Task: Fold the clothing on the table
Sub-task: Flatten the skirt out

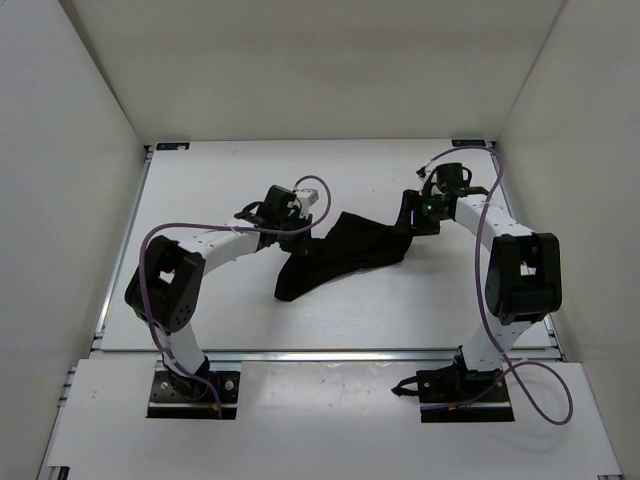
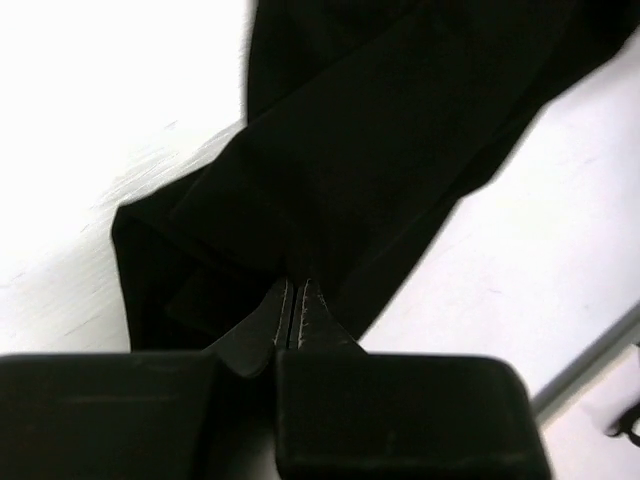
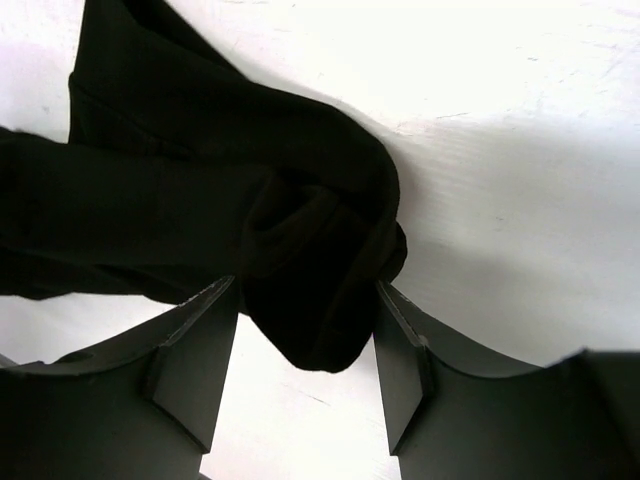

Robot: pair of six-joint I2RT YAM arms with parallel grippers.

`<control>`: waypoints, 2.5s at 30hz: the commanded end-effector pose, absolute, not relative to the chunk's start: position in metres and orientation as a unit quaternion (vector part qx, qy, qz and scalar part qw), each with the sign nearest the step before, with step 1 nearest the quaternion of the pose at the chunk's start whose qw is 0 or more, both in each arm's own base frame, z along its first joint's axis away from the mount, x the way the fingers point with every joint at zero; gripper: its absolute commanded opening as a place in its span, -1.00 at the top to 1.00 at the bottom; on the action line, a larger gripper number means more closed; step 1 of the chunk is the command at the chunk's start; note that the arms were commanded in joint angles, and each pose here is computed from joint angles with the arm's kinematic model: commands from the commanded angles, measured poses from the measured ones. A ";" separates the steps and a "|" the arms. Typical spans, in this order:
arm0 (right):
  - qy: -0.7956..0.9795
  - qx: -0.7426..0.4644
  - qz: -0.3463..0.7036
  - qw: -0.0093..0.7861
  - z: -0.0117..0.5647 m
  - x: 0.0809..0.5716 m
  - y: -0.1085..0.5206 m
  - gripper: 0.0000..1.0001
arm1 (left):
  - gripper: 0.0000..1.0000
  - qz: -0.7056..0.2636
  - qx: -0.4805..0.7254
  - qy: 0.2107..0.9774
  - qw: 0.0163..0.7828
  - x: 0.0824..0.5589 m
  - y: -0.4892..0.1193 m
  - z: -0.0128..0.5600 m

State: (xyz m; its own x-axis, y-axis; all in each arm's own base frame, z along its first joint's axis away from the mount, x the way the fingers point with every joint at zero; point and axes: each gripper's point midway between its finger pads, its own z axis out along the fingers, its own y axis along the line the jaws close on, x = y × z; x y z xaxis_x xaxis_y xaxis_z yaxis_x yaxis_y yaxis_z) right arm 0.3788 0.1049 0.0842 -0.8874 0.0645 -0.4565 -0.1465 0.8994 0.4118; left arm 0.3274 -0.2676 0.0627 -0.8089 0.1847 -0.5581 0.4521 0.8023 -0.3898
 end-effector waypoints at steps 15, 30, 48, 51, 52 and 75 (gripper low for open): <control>0.940 -0.032 0.210 0.268 0.098 0.418 0.084 -0.14 | -0.47 -0.435 0.422 0.780 0.156 0.166 -0.335 0.183; 0.940 -0.012 0.207 0.269 0.102 0.393 0.079 0.13 | -0.36 -0.311 0.289 0.816 0.392 0.344 -0.298 0.164; 0.949 0.036 0.232 0.209 0.055 0.344 0.100 0.72 | 1.00 -0.253 0.202 0.874 0.362 0.442 -0.358 0.057; 0.955 0.027 0.218 0.200 0.051 0.352 0.096 0.71 | 1.00 -0.196 0.191 0.897 0.347 0.446 -0.351 0.038; 0.957 0.030 0.217 0.191 0.047 0.352 0.094 0.73 | 1.00 -0.177 0.184 0.904 0.343 0.449 -0.344 0.033; 0.959 0.000 0.211 0.188 0.046 0.430 0.098 0.70 | 1.00 -0.052 0.041 0.955 0.288 0.505 -0.209 0.031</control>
State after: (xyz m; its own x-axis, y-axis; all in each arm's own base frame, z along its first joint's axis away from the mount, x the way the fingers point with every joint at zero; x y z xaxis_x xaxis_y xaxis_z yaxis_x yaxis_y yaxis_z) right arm 0.4260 0.0940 0.0389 -0.9277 0.1047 -0.3583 -0.0578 0.9080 0.4150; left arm 0.5085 -0.2293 0.0231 -0.7826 0.0683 -0.6187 0.1471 0.9861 -0.0772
